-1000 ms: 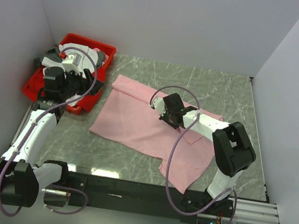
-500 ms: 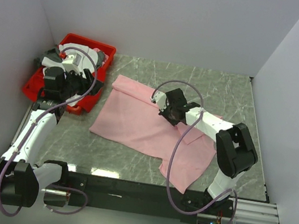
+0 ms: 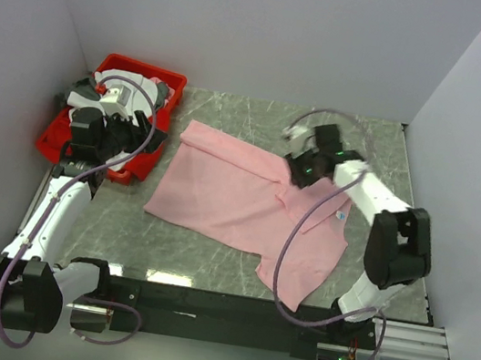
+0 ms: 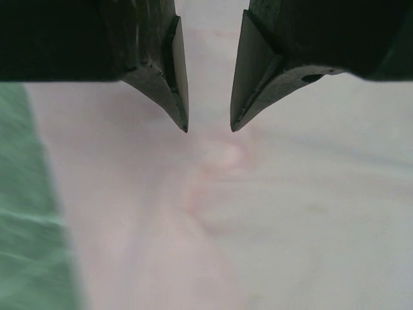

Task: Fold and stack the t-shirts
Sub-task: Fold the tshirt

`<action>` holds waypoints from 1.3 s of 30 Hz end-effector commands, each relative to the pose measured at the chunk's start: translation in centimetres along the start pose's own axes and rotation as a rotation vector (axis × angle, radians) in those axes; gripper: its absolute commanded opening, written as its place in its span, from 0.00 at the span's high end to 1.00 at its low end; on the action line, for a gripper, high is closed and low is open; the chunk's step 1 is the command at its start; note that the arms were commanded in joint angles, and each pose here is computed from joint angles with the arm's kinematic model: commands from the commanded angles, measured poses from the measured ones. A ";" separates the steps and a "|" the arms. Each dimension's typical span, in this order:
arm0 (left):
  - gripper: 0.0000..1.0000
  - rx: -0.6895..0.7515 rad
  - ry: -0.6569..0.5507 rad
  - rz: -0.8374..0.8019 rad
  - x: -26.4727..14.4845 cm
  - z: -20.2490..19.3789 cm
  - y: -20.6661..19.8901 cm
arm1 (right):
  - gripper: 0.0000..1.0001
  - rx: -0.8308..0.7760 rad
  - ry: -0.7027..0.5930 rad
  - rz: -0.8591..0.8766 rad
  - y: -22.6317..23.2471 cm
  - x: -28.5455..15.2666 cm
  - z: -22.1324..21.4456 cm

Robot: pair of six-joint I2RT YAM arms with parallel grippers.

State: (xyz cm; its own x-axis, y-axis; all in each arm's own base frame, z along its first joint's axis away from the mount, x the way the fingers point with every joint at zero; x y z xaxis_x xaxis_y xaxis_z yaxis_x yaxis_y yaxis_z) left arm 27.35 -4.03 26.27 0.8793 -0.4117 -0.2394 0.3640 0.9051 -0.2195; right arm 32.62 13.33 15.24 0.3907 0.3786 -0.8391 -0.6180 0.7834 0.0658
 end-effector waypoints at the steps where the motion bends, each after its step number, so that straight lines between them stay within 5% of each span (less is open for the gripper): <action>1: 0.31 0.031 -0.043 -0.014 -0.4 0.8 -0.4 | 0.60 0.236 -0.197 -0.033 -5.9 -7.1 1.6; 8: 0.31 0.035 -0.057 -0.011 -0.7 1.1 -0.5 | 0.55 0.773 -0.188 -0.191 -13.9 -7.7 -5.8; 15: 0.31 0.031 -0.049 -0.027 -0.5 1.0 -0.6 | 0.54 1.017 -0.154 -0.159 -18.6 -5.5 -8.8; 28: 0.31 0.031 -0.037 -0.024 -0.3 0.8 -0.4 | 0.56 1.106 -0.079 -0.065 -21.3 -1.6 -9.5; 33: 0.31 0.030 -0.034 -0.022 -0.2 0.7 -0.3 | 0.82 1.105 -0.092 -0.122 -22.0 -2.6 -9.7; 39: 0.31 0.026 -0.023 -0.033 0.1 0.6 -0.3 | 0.97 1.018 -0.136 -0.205 -24.4 -4.3 -7.7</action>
State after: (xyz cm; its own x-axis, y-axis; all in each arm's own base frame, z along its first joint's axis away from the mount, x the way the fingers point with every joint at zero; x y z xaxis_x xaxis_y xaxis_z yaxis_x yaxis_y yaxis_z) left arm 27.34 -4.03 26.30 0.8796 -0.4117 -0.2384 0.3643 0.9052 -0.2190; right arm 38.48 -9.60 10.61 0.4572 0.2604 -0.8504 0.3547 0.8234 0.4429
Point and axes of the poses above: each gripper's point midway between its finger pads, its own x axis out along the fingers, its own y axis along the line the jaws close on, z = x × y, the point moved 9 cm from there along -x, back along the fingers, and after that the axes turned 13 degrees about x, right-handed, at the moved point
